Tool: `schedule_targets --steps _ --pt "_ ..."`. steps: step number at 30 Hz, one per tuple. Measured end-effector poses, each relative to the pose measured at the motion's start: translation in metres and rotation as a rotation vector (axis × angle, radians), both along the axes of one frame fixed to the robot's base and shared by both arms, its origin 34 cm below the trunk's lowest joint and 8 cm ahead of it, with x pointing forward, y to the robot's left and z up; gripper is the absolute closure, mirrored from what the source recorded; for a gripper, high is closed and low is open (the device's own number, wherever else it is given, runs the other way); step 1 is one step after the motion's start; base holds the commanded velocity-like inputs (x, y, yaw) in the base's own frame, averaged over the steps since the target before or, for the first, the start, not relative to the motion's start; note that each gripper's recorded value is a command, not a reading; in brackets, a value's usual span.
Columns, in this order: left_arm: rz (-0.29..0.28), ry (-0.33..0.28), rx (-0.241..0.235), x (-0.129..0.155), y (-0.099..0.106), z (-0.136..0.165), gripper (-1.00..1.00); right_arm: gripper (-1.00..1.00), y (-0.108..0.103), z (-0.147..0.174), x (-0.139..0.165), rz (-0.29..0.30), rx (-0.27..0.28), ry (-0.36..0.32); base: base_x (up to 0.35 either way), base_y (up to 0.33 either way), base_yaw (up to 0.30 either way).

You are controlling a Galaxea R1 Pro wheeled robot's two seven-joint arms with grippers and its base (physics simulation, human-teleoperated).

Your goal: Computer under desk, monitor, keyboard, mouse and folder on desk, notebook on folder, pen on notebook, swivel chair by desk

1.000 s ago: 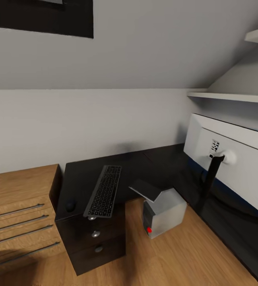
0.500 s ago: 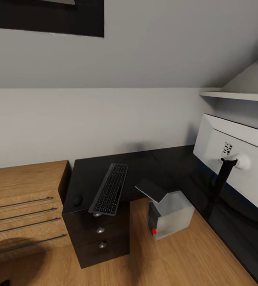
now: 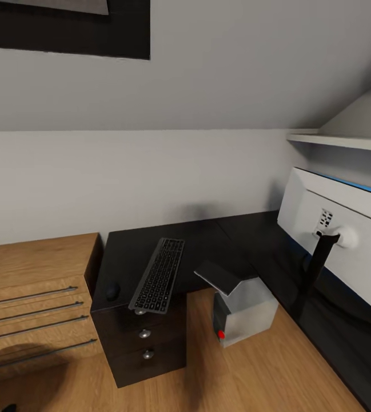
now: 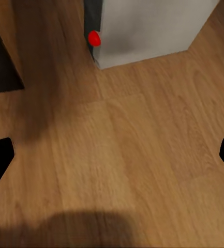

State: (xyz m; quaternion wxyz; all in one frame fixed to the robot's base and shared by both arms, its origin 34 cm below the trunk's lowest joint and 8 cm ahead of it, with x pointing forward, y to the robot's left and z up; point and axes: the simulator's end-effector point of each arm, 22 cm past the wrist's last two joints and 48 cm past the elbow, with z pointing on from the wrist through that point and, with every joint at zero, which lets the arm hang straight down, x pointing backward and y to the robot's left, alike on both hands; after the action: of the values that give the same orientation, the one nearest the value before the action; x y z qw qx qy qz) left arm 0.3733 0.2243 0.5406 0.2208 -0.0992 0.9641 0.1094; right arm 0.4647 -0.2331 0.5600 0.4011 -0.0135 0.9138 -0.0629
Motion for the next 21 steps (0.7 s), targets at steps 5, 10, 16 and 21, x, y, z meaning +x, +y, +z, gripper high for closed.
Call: schedule_targets --steps 5,10,16,21 --pt "-0.008 0.056 0.003 -0.024 0.007 -0.005 -1.0 -1.0 0.006 0.006 -0.003 0.016 -0.001 0.006 0.0 0.0 0.19" --pt "-0.034 0.053 -0.046 -0.024 -0.004 -0.001 -1.0 -1.0 0.005 0.014 -0.003 0.015 -0.002 0.007 0.0 0.0 0.239" --pt "-0.051 0.043 -0.071 -0.022 -0.01 0.001 -1.0 -1.0 0.003 0.017 -0.003 0.015 -0.004 0.007 0.0 0.0 0.248" --pt "-0.052 0.002 -0.061 -0.017 -0.005 0.003 -1.0 -1.0 -0.001 0.017 -0.003 0.013 -0.01 0.006 0.0 0.0 0.253"
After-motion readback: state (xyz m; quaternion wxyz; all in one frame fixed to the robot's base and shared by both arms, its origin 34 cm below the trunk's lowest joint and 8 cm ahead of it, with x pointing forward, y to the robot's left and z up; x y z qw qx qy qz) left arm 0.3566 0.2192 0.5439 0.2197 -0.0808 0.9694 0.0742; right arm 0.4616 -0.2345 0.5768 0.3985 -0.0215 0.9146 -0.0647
